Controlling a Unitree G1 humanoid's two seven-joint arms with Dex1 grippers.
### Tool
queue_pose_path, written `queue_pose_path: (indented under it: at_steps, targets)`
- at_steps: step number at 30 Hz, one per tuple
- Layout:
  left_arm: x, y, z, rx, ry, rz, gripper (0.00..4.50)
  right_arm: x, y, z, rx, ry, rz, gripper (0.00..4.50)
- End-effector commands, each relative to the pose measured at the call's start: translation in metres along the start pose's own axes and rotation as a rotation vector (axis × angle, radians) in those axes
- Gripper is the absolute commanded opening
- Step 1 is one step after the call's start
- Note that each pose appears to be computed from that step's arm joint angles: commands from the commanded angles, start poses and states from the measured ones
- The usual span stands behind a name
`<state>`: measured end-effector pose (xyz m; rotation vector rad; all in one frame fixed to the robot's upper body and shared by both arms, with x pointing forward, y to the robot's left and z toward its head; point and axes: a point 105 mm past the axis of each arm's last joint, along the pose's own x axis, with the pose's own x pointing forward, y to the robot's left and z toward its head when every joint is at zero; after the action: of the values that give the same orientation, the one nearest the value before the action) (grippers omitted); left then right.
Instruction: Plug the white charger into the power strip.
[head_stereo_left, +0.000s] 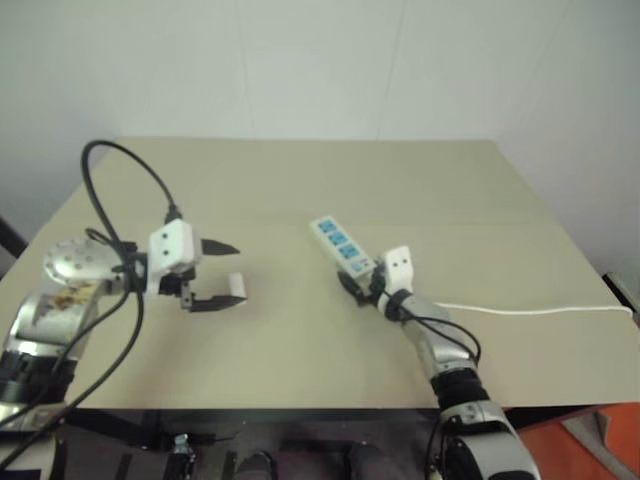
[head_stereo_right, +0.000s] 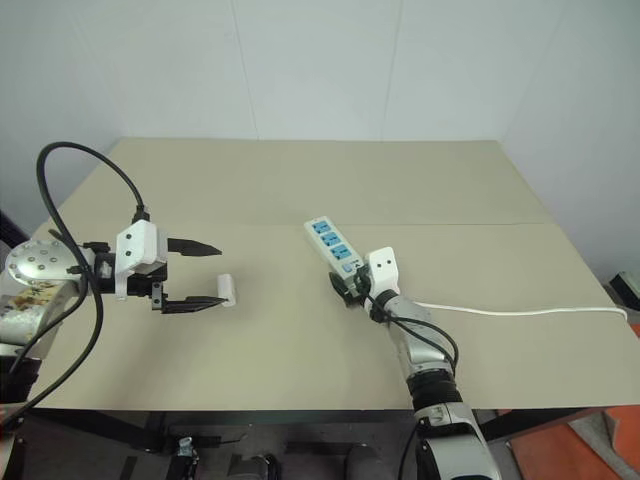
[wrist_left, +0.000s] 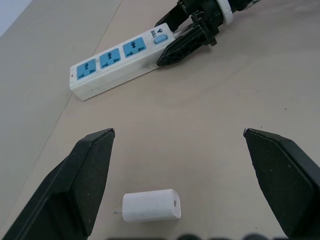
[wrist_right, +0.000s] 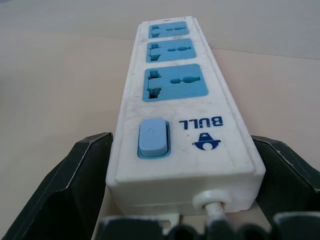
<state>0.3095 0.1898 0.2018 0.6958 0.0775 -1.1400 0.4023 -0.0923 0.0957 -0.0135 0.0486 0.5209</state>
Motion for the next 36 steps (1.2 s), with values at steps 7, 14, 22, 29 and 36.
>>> queue_pose_path:
  at_steps: [7, 14, 22, 29, 36]
  targets:
    - [-0.007, 0.013, 0.008, 0.05, 0.064, 0.082, 4.5, 0.004, 0.003, 0.003, -0.077, -0.011, 0.026, 3.44]
    - [0.015, 0.046, 0.034, 0.143, 0.229, 0.145, 4.5, 0.005, 0.003, 0.004, -0.087, -0.005, 0.046, 3.44]
    - [0.037, 0.08, 0.057, -0.083, 0.507, 0.042, 4.5, 0.003, 0.003, -0.005, -0.091, 0.026, 0.063, 3.44]
    - [0.034, 0.062, 0.037, 0.015, 0.634, -0.192, 4.5, 0.005, 0.006, -0.006, -0.09, 0.034, 0.075, 3.44]
    - [0.035, 0.044, 0.034, 0.384, 0.478, -0.438, 4.5, 0.006, 0.005, -0.006, -0.085, 0.039, 0.082, 3.44]
